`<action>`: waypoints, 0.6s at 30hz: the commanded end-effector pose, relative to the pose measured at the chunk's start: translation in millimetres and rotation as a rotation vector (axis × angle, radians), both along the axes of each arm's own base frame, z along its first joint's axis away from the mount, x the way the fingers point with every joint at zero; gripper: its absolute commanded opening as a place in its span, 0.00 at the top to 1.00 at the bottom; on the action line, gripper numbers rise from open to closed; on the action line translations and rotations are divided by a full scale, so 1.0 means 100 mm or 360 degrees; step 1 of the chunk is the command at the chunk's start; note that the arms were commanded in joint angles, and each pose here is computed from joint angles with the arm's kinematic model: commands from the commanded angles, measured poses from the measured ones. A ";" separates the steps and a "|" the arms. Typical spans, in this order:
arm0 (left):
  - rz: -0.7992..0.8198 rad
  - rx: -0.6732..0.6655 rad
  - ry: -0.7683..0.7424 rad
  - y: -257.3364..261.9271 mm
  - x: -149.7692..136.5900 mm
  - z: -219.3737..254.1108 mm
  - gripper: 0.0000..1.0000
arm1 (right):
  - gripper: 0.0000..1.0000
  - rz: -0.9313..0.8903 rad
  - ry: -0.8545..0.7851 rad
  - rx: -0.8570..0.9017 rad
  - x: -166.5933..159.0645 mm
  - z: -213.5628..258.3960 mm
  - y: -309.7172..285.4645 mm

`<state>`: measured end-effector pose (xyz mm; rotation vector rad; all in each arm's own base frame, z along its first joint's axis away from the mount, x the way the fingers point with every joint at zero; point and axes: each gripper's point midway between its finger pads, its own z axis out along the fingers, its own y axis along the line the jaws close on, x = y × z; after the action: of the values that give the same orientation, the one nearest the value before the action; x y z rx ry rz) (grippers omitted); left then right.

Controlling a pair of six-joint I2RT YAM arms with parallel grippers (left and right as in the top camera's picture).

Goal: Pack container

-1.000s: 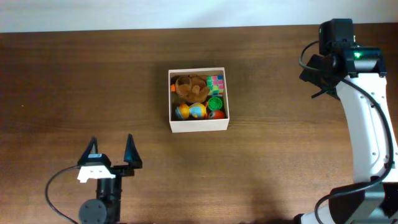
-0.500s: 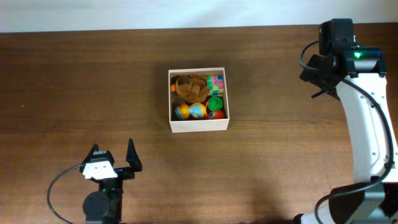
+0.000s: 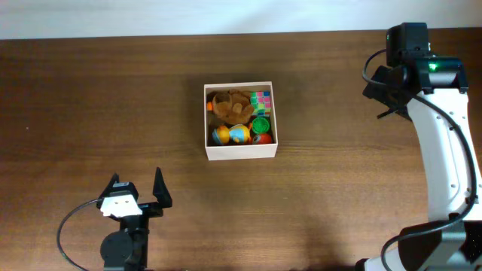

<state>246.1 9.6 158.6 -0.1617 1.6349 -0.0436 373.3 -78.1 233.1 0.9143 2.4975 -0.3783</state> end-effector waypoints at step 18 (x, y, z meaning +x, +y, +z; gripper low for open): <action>0.0012 0.0030 -0.0003 0.02 -0.01 0.00 0.01 | 0.01 0.0002 -0.0302 -0.0015 -0.29 0.66 0.00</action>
<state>246.1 9.6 158.6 -0.1592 1.6351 -0.0413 364.5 -77.8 254.8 0.9119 2.4406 -0.3465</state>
